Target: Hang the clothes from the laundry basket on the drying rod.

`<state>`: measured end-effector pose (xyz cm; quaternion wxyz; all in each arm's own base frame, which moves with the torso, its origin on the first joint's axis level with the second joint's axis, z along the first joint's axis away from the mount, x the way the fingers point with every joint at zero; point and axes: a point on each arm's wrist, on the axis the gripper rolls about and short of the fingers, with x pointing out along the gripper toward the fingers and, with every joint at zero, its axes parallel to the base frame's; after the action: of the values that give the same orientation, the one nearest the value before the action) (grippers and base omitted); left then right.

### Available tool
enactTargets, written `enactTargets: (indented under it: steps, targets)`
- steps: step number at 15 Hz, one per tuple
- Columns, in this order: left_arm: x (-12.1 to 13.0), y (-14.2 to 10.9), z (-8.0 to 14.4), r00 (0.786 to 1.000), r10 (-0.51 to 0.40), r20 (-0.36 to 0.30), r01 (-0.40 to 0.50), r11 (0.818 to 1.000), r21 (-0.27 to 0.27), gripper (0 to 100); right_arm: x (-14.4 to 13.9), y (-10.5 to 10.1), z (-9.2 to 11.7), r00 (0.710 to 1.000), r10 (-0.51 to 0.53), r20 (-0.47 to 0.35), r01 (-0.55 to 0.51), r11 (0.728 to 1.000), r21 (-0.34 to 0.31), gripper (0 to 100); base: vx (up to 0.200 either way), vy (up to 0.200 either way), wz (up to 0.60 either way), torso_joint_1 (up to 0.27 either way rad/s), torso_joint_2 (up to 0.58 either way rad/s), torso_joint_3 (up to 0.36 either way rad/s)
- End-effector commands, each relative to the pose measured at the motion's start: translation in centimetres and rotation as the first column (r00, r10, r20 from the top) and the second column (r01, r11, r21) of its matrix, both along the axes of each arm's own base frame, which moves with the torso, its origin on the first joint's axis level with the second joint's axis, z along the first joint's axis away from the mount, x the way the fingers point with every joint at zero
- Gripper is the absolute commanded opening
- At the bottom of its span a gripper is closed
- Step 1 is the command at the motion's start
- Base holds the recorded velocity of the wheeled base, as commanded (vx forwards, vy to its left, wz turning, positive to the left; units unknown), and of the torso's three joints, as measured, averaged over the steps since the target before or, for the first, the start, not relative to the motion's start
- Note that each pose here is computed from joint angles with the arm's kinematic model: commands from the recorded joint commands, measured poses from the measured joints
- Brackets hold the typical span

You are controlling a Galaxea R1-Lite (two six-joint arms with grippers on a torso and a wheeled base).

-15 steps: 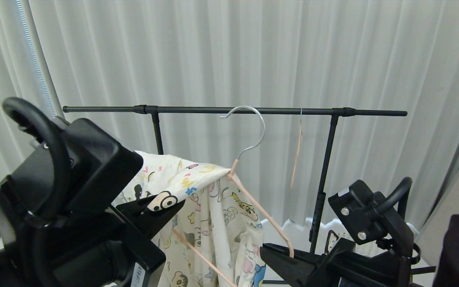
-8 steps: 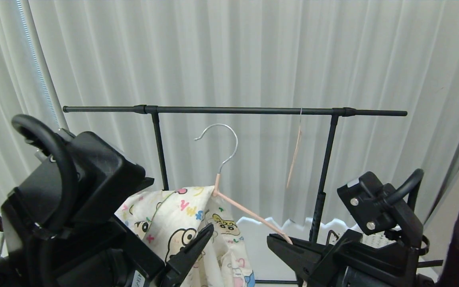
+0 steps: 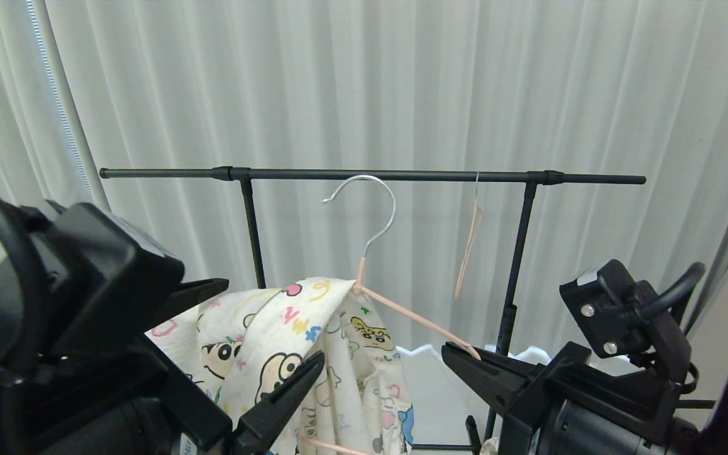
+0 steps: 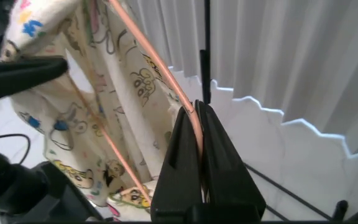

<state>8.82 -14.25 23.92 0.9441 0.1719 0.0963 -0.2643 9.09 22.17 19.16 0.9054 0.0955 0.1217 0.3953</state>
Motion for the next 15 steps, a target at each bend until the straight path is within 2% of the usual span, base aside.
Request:
enactTargets:
  steps: [1, 3, 7, 11, 15]
  targets:
    - [-0.1, 0.2, 0.5, 1.0, 0.001, 0.026, 0.0, 0.999, -0.048, 100, 0.4, -0.3, -0.1, 1.0, -0.02, 0.005, 0.02, 1.0, -0.009, 0, 0.0, 0.0, 0.0, 0.0, 0.0, 0.0]
    - [0.0, -0.1, 0.9, 0.999, -0.006, 0.047, 0.009, 0.996, -0.084, 100, 1.0, -0.4, 0.0, 0.999, -0.041, 0.025, 0.042, 0.999, -0.008, 0, 0.0, 0.0, 0.0, 0.0, 0.0, 0.0]
    - [-0.2, 0.0, -0.1, 0.999, -0.014, 0.032, 0.016, 0.998, -0.056, 100, 1.6, -0.6, 0.3, 0.997, -0.063, 0.052, 0.063, 0.998, 0.003, 0, 0.0, 0.0, 0.0, 0.0, 0.0, 0.0]
    - [-0.9, -1.0, -0.7, 0.997, -0.081, 0.019, 0.082, 0.996, -0.03, 100, 1.7, -0.5, 0.4, 0.996, -0.064, 0.063, 0.064, 0.998, 0.004, 0, 0.0, 0.0, 0.0, 0.0, 0.0, 0.0]
    - [-1.2, -0.7, -1.6, 0.996, -0.092, 0.012, 0.092, 0.996, 0.003, 100, 1.9, -0.5, 0.6, 0.993, -0.094, 0.07, 0.094, 0.996, 0.009, 0, 0.0, 0.0, 0.0, 0.0, 0.0, 0.0]
